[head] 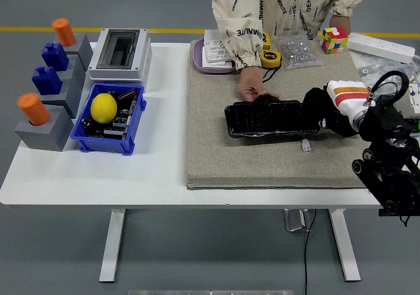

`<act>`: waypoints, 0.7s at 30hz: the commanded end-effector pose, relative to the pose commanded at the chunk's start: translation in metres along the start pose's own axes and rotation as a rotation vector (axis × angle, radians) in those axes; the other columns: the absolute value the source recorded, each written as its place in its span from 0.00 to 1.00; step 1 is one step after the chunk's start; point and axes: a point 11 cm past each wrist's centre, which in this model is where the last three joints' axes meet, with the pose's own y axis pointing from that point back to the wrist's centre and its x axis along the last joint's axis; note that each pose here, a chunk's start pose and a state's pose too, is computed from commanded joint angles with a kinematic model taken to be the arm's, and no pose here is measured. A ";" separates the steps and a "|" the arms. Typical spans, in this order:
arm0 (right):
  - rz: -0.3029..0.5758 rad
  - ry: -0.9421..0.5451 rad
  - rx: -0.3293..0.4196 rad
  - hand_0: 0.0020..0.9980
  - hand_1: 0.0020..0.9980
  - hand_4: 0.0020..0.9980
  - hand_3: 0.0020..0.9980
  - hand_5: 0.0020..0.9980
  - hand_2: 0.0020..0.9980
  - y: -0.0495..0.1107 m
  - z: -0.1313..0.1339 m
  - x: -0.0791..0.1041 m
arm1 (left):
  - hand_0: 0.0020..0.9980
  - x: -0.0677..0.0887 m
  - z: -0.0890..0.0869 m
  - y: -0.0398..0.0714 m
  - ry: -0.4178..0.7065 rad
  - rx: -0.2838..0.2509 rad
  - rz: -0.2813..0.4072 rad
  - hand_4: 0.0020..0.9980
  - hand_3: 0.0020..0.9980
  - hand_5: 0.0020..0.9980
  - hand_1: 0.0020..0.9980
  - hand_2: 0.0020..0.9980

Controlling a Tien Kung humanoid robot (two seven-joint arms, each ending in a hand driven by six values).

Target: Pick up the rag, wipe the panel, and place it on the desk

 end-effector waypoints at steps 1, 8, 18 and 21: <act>-0.001 0.002 0.010 0.29 0.39 1.00 0.47 0.25 0.46 0.000 -0.004 0.000 | 0.65 0.000 0.000 0.000 -0.001 0.000 0.001 0.60 0.57 0.47 0.70 0.74; 0.000 0.022 0.083 0.29 0.39 1.00 0.47 0.25 0.46 -0.002 -0.038 0.002 | 0.65 0.004 -0.001 0.000 -0.008 0.003 0.008 0.60 0.57 0.47 0.70 0.74; 0.000 0.053 0.235 0.29 0.39 1.00 0.47 0.26 0.46 0.005 -0.104 0.006 | 0.65 0.004 -0.002 0.000 -0.013 0.006 0.008 0.60 0.57 0.47 0.70 0.74; 0.001 0.069 0.288 0.29 0.39 1.00 0.47 0.26 0.46 0.010 -0.125 0.007 | 0.65 0.004 -0.002 0.000 -0.013 0.005 0.008 0.60 0.57 0.47 0.70 0.74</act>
